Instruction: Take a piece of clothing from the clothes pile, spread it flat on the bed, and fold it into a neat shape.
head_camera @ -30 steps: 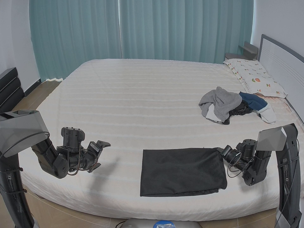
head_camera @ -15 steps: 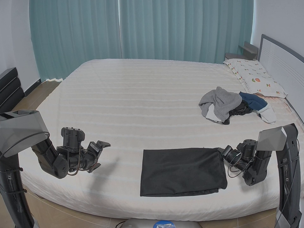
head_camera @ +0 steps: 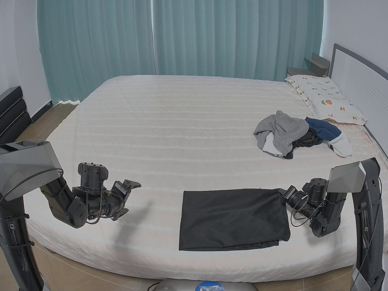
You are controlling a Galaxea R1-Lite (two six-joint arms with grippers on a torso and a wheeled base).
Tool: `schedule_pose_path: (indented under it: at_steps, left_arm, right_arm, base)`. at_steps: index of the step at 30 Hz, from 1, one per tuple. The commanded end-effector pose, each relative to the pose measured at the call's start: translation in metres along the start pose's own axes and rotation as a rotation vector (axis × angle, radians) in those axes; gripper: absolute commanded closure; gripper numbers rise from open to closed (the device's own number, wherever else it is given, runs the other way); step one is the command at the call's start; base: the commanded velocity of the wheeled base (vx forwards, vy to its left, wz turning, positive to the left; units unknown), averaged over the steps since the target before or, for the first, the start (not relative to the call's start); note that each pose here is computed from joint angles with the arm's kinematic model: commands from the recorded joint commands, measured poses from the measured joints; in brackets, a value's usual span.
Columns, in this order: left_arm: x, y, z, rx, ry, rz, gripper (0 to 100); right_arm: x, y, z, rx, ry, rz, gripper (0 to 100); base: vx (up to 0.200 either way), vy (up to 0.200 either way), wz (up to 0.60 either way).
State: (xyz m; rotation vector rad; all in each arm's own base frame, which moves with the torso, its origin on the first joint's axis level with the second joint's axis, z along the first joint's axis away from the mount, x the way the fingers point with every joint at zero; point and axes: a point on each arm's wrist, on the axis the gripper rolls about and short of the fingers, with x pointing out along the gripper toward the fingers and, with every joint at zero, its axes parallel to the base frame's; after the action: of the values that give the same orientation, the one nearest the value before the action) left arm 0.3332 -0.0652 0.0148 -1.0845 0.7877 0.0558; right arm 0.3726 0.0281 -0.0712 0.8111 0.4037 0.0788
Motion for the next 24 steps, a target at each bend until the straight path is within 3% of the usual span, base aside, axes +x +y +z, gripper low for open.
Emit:
schedule_pose_path:
  at_steps: [1,10,11,24]
  left_arm:
    - [0.0002,0.0,-0.0006,0.0,0.001,0.0,0]
    - [0.0002,0.0,-0.0006,0.0,0.001,0.0,0]
    - [0.0003,-0.0002,-0.0011,0.001,0.003,0.0,0]
    - [0.0003,-0.0015,-0.0005,0.0,0.001,-0.003,0]
  right_arm:
    - [-0.0003,0.0002,0.0,-0.001,-0.001,0.002,100]
    - [0.0001,-0.0007,-0.0024,0.0,0.02,-0.016,100]
    - [0.0001,-0.0006,-0.0023,0.0,0.019,-0.015,0]
    - [-0.003,-0.0002,0.0055,0.036,-0.007,-0.011,0]
  base:
    - [0.0,0.0,0.0]
    - [0.0,0.0,0.0]
    - [0.0,0.0,0.0]
    - [0.0,0.0,0.0]
